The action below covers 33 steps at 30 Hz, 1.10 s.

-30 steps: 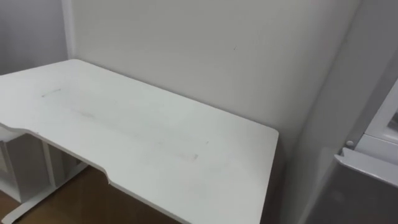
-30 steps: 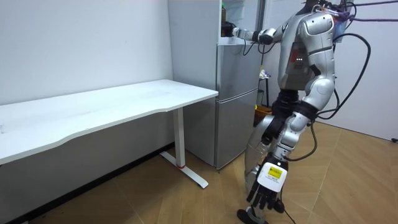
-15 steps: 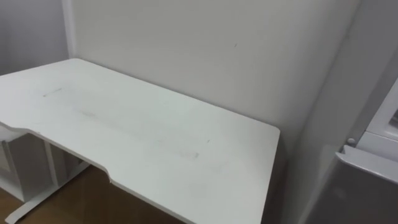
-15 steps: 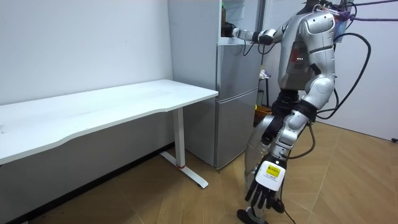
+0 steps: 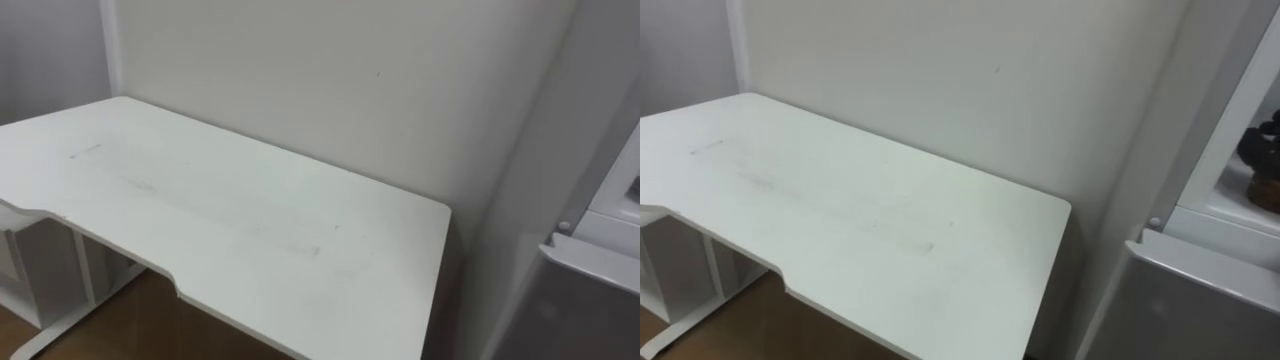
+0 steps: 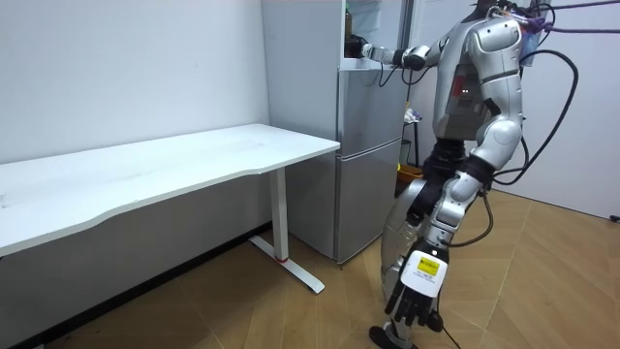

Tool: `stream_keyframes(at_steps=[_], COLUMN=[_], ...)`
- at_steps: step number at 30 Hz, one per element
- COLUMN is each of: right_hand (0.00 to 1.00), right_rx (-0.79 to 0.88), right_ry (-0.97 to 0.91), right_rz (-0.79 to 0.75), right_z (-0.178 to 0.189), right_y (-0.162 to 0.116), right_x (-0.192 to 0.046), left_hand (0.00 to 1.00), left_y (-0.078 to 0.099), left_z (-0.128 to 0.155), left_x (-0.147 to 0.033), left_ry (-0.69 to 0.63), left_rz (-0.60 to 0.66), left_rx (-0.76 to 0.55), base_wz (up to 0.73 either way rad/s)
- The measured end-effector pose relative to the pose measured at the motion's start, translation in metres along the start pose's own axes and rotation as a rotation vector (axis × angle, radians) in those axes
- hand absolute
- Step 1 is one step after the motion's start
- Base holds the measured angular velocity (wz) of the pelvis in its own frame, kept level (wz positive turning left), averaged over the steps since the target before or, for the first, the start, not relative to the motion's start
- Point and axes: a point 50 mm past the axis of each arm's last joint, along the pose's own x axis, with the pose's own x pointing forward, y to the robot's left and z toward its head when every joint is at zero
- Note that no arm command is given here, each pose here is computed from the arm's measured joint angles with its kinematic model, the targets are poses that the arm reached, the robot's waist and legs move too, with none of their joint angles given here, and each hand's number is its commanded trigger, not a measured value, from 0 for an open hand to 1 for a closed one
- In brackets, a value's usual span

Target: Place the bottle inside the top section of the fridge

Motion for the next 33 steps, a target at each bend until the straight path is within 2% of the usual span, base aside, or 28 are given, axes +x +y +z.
stream_keyframes(at_steps=[4, 5, 6, 7, 17, 33], right_hand=[1.00, 0.86, 0.25, 0.00, 0.00, 0.00], right_rx=[-0.002, -0.005, -0.006, -0.008, -0.002, -0.087], right_ry=[0.013, 0.021, 0.025, 0.030, 0.074, 0.148], right_rz=[0.010, 0.009, 0.008, 0.006, -0.007, 0.035], right_z=[-0.003, -0.005, -0.006, -0.008, -0.019, -0.031], right_y=[0.000, -0.001, -0.001, -0.002, -0.010, -0.011], right_x=[-0.001, -0.002, -0.002, -0.003, -0.008, -0.012], left_hand=[0.00, 0.00, 0.00, 0.00, 0.00, 0.00], left_y=[0.001, 0.002, 0.002, 0.002, 0.005, 0.008], left_z=[-0.005, -0.006, -0.007, -0.008, -0.016, -0.026], left_x=[-0.002, -0.002, -0.002, -0.002, -0.003, -0.004], left_ry=[0.004, 0.006, 0.008, 0.010, 0.025, 0.054], left_rz=[0.006, 0.007, 0.007, 0.007, 0.007, 0.016], left_rx=[0.000, 0.000, 0.000, 0.001, -0.010, -0.026], base_wz=[0.01, 0.04, 0.08, 0.06, -0.01, -0.02])
